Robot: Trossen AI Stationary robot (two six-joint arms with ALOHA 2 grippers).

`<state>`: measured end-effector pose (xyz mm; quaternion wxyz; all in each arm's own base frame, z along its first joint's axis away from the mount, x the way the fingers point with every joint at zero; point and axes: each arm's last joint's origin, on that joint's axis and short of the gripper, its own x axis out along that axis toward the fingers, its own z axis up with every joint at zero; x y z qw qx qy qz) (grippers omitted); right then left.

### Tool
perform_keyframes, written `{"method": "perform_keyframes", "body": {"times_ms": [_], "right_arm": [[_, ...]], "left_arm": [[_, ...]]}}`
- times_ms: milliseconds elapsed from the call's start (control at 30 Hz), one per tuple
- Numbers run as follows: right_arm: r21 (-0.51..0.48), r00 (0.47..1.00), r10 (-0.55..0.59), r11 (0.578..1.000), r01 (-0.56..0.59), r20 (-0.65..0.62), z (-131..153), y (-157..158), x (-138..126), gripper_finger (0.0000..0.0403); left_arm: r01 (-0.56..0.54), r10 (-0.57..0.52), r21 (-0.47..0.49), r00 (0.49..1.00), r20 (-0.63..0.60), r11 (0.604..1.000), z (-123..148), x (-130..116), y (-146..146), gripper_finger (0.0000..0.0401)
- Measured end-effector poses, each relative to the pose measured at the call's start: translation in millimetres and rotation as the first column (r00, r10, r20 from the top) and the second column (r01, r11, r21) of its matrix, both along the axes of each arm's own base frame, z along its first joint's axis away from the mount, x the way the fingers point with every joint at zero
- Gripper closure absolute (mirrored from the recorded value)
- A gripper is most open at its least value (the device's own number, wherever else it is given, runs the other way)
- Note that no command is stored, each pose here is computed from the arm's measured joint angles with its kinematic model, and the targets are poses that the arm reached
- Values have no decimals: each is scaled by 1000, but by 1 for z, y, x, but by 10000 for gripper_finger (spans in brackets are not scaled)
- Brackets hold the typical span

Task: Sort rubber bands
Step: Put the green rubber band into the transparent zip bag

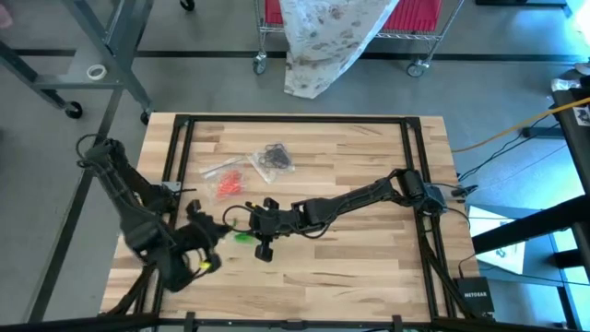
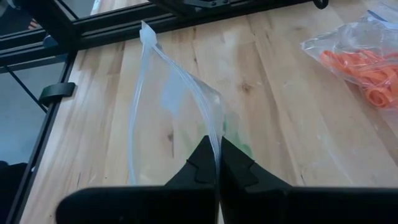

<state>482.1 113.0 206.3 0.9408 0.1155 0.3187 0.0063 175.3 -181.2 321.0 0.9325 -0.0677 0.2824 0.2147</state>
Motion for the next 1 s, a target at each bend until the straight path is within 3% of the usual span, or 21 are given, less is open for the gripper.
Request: {"method": "perform_keyframes", "body": {"times_ms": [133, 233, 400, 567, 733, 867, 1000], "right_arm": [[0, 1000, 0, 1000, 0, 0, 0, 0, 0, 403], [1, 1000, 1, 1000, -1, 0, 0, 0, 0, 403], [5, 1000, 5, 1000, -5, 0, 0, 0, 0, 403], [-1, 1000, -2, 1000, 2, 3, 0, 0, 0, 403], [-4, 1000, -8, 1000, 8, 5, 0, -1, 0, 403], [-5, 1000, -8, 1000, 8, 2, 0, -1, 0, 403], [-5, 1000, -8, 1000, 8, 2, 0, -1, 0, 403]], "left_arm": [[-73, 71, 25, 994, 86, 997, -18, 4, 8, 397], [-79, 80, -14, 990, 120, 997, -26, -4, 16, 399], [-6, 24, -97, 983, 182, 995, -32, -13, 21, 400], [70, -45, -140, 984, 173, 988, -51, -7, 28, 400], [115, -104, -50, 977, 187, 992, -67, 3, 31, 401], [220, -240, 139, 959, 148, 965, -72, 5, 29, 401], [278, -302, 172, 944, 136, 945, -74, 6, 28, 401]]}}
